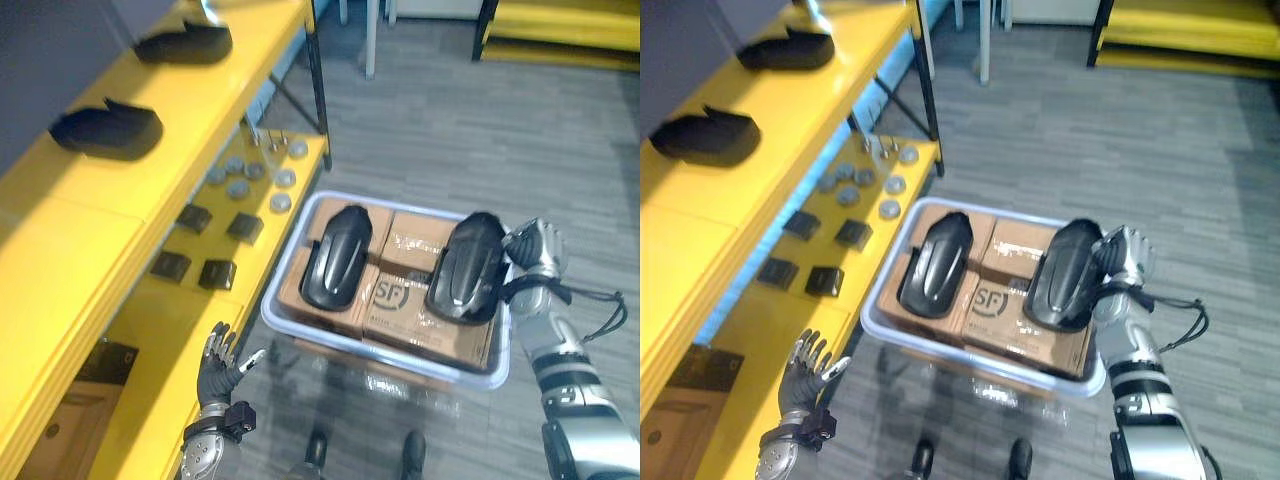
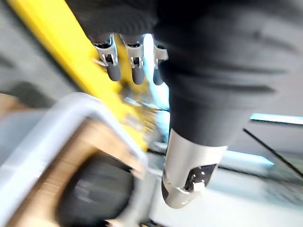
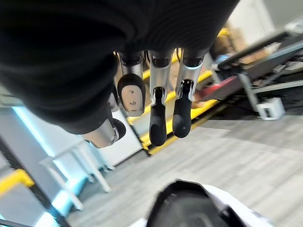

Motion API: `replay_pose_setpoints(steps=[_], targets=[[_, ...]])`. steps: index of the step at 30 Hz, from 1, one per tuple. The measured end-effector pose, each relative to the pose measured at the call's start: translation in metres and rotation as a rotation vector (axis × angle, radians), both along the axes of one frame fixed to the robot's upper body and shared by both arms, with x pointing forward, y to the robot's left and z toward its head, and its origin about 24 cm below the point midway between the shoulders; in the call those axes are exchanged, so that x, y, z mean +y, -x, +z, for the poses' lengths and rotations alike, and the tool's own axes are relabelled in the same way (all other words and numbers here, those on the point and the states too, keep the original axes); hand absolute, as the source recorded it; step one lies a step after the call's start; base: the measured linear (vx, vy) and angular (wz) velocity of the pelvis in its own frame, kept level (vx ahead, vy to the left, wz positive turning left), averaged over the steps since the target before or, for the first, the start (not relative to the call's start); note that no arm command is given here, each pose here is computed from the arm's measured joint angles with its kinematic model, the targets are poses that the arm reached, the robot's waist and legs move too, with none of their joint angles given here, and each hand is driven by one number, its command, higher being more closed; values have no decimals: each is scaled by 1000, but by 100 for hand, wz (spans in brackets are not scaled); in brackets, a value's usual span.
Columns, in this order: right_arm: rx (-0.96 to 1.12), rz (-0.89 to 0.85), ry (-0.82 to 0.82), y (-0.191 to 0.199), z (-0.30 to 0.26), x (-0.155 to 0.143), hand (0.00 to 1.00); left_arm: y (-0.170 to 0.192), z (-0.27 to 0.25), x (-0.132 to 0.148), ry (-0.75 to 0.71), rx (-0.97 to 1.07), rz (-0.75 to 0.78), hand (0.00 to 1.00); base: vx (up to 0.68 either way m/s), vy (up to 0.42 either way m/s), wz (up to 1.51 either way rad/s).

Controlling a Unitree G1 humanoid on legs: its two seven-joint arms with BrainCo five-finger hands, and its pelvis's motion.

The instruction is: Walk over and take plastic housings, then place them on the shelf

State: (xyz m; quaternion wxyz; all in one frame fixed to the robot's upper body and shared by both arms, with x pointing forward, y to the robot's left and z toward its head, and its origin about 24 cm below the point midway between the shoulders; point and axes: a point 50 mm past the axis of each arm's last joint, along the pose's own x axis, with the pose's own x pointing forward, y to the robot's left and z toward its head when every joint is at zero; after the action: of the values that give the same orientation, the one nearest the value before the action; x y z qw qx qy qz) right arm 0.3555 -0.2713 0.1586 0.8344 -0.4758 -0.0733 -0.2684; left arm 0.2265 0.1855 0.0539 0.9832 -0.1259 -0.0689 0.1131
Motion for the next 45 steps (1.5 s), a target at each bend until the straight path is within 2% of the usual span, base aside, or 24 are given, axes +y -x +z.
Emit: replay_pose_setpoints(steps=[3, 4, 7, 11, 14, 15, 18, 21, 24, 31, 42, 43, 45], targets=[[-1, 64, 27, 2, -4, 16, 100, -6, 21, -8, -46, -85, -39, 0, 13, -6, -1], [-3, 67, 33, 2, -3, 17, 0, -9, 23, -12, -46, -93, -60, 0, 0, 0, 0], [14, 82, 29, 2, -9, 21, 0, -17, 31, -36, -23, -122, -183, 0, -44, -18, 3], [34, 87, -22, 0, -18, 26, 0, -21, 34, -53, -18, -133, -245, 0, -80, -26, 9], [79, 1, -177, -12, -25, 8, 0, -21, 32, -58, -17, -121, -255, 0, -151, -40, 24], [51, -47, -291, -19, -16, -1, 0, -21, 31, -59, -18, -114, -251, 0, -154, -49, 22], [-37, -108, -494, -28, 3, -12, 0, -21, 21, -62, -33, -70, -249, 0, -135, -44, 23], [-133, -171, -575, -29, 37, -37, 0, -18, 10, -65, -43, -10, -247, 0, -102, -10, 34], [-197, -231, -600, -23, 62, -59, 0, -11, -3, -64, -52, 45, -237, 0, -11, 33, 23], [-227, -367, -588, -4, 72, -95, 0, -6, -31, -67, -78, 167, -226, 0, 54, 46, 8], [-146, -466, -524, 8, 67, -115, 0, -4, -52, -80, -70, 258, -256, 0, -1, 0, -1], [-161, -473, -520, 11, 72, -119, 100, -6, -53, -82, -72, 259, -265, 0, 0, 0, 0], [-174, -481, -494, 14, 80, -123, 100, -9, -51, -85, -68, 251, -266, 0, 9, -12, -2]])
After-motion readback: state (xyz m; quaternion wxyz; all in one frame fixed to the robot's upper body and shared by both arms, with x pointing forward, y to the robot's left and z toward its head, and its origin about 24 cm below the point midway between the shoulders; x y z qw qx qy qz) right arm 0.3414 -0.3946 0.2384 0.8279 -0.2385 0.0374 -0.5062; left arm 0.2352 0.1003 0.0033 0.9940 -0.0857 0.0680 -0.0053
